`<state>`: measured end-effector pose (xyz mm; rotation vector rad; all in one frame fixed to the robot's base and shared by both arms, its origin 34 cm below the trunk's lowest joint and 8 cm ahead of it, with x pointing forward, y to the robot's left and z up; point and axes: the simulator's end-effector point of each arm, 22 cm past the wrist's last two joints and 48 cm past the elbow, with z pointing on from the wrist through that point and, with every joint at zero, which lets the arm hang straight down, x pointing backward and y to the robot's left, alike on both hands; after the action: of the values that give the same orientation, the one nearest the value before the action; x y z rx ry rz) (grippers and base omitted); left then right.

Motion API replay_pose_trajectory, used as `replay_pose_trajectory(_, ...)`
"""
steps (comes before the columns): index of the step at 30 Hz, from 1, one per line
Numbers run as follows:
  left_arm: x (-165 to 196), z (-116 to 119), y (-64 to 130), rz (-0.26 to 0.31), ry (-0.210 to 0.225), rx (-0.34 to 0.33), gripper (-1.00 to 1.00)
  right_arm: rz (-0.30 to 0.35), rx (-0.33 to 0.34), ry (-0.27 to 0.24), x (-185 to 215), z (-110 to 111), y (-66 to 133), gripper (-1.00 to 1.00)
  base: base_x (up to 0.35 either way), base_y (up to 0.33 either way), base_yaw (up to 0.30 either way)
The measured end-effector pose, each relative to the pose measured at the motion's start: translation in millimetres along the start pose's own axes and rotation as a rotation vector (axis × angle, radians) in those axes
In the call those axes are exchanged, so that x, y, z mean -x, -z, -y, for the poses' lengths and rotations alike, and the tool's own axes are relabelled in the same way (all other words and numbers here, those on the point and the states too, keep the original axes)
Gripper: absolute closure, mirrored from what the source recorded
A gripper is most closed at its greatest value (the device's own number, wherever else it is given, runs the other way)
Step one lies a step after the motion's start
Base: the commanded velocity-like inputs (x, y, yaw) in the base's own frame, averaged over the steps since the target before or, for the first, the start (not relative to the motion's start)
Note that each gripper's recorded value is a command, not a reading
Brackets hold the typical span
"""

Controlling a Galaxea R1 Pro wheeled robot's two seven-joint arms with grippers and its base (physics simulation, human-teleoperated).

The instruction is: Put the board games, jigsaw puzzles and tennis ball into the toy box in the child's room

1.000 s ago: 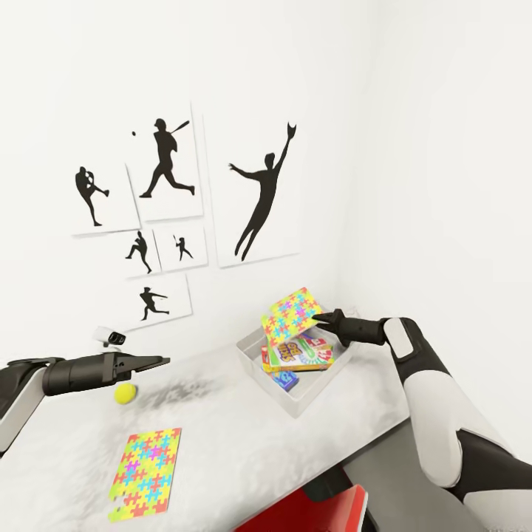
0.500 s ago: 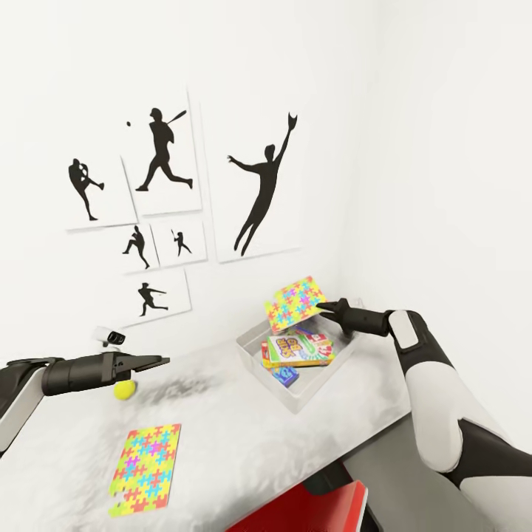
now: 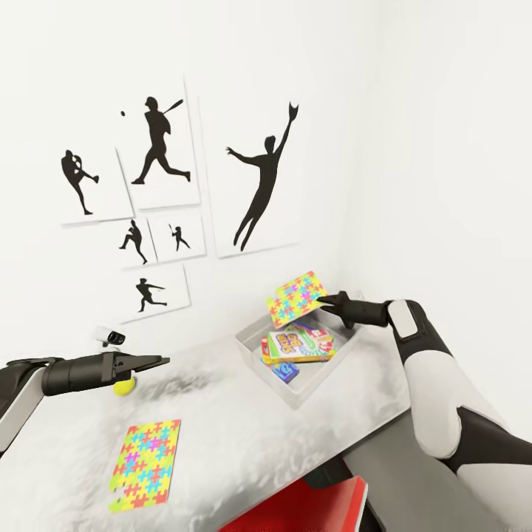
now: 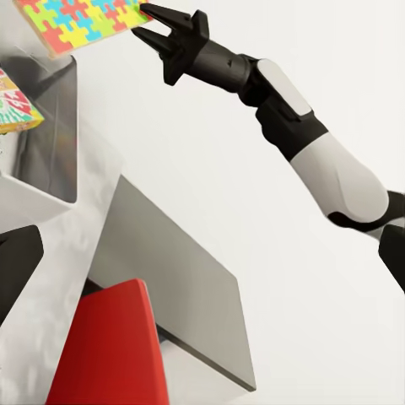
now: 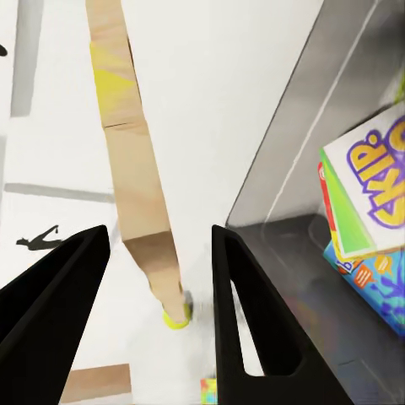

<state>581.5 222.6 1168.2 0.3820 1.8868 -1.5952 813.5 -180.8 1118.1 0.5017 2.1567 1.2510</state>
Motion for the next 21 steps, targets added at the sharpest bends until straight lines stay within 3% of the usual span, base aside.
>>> replay_pose_trajectory(21, -6, -18, -1.6, -0.006, 0.038, 0.012, -1.00, -0.059, -0.106, -0.048, -19, 47, -17.9, 1.00, 0.000, 0.000, 0.000)
